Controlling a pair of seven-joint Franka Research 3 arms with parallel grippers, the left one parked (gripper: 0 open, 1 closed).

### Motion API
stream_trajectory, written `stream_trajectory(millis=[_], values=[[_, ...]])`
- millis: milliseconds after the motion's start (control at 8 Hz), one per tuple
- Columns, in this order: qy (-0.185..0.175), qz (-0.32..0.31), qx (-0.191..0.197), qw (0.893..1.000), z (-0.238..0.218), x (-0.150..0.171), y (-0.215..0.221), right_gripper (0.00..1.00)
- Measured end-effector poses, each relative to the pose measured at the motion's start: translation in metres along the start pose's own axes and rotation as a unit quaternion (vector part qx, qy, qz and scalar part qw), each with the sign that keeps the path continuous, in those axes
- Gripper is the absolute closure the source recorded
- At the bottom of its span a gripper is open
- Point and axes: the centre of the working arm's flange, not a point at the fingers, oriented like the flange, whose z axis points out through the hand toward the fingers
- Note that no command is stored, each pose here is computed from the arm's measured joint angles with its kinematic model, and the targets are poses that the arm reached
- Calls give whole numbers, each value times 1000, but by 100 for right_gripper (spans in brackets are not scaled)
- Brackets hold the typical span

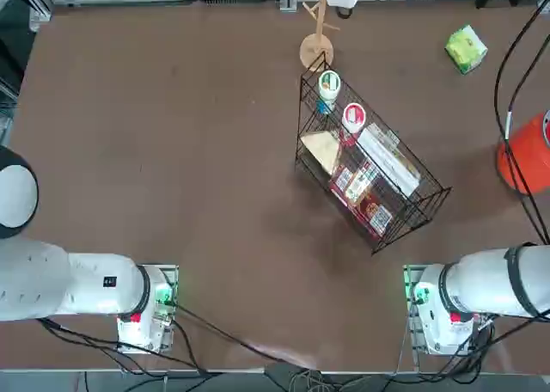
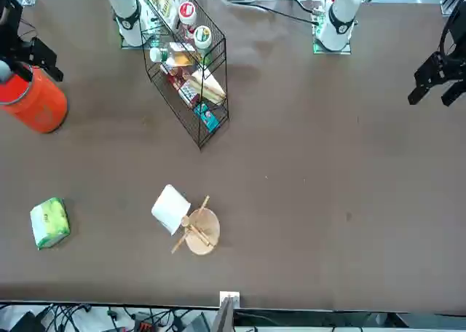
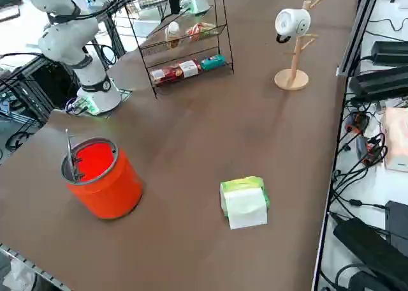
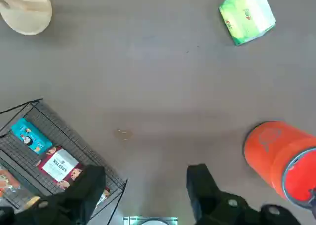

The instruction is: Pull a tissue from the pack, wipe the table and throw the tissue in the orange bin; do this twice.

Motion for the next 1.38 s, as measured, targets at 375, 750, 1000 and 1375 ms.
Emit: stream_trajectory(millis=[375,750,1000,1375], values=[[4,1,0,1000,0,2,1,0],[16,8,-21,1000,17,26,16,0],[42,-14,-28,999,46,61,45,0],[67,-87,-45,993,117,124,108,0]])
